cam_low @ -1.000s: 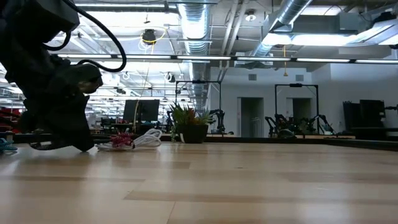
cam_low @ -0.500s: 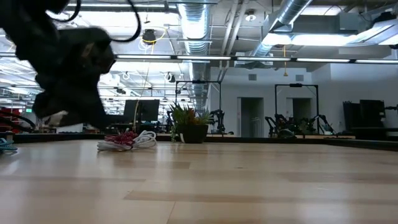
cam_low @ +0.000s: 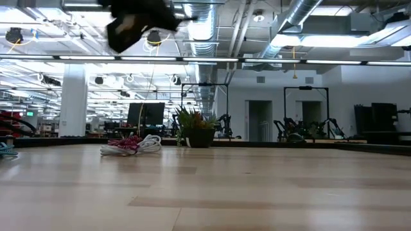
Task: Pick and place USB-C Cables
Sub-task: Put the black charger cable into the white bin
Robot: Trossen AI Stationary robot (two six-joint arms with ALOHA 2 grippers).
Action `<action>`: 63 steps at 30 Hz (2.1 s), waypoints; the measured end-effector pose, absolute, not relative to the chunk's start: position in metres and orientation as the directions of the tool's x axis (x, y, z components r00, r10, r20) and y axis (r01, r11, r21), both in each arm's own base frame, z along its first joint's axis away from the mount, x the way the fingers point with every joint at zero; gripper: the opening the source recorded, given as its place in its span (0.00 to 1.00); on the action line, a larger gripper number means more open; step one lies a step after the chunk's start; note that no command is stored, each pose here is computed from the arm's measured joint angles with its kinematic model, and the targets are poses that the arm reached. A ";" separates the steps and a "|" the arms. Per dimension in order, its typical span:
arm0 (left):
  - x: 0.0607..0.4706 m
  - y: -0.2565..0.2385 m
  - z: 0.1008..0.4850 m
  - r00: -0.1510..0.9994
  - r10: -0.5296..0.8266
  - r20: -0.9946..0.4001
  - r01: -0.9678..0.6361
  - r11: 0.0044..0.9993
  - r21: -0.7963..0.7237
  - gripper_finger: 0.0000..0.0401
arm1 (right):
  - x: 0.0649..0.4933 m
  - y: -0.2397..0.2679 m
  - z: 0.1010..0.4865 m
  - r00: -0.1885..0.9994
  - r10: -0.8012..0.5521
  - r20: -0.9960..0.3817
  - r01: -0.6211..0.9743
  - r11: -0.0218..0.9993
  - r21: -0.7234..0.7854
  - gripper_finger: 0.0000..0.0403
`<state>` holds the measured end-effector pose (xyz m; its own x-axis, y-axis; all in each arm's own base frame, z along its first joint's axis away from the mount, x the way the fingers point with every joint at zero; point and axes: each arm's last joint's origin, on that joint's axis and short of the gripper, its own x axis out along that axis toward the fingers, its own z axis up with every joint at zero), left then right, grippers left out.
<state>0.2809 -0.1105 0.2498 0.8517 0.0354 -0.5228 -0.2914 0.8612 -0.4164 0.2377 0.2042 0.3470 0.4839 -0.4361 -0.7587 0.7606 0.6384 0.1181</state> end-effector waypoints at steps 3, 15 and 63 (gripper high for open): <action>0.293 -0.104 0.259 0.906 0.028 -0.423 -0.226 0.876 -0.426 0.02 | 0.229 0.203 0.374 0.580 -0.419 -0.698 0.712 0.678 0.185 0.69; 0.366 -0.087 0.245 0.970 -0.106 -0.218 -0.006 0.889 -0.458 0.02 | 0.190 0.164 0.452 0.781 -0.475 -0.406 0.597 0.758 0.263 0.69; 0.551 -0.182 0.203 0.939 -0.339 0.060 0.342 0.937 -0.064 0.02 | 0.193 0.148 0.457 0.760 -0.513 -0.398 0.622 0.751 0.221 0.69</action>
<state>0.5510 -0.1822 0.2035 0.9390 -0.3386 0.0596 0.3421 0.9375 -0.0643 0.1929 0.1482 0.4567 0.7605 -0.5133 -0.3978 0.6225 0.7506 0.2215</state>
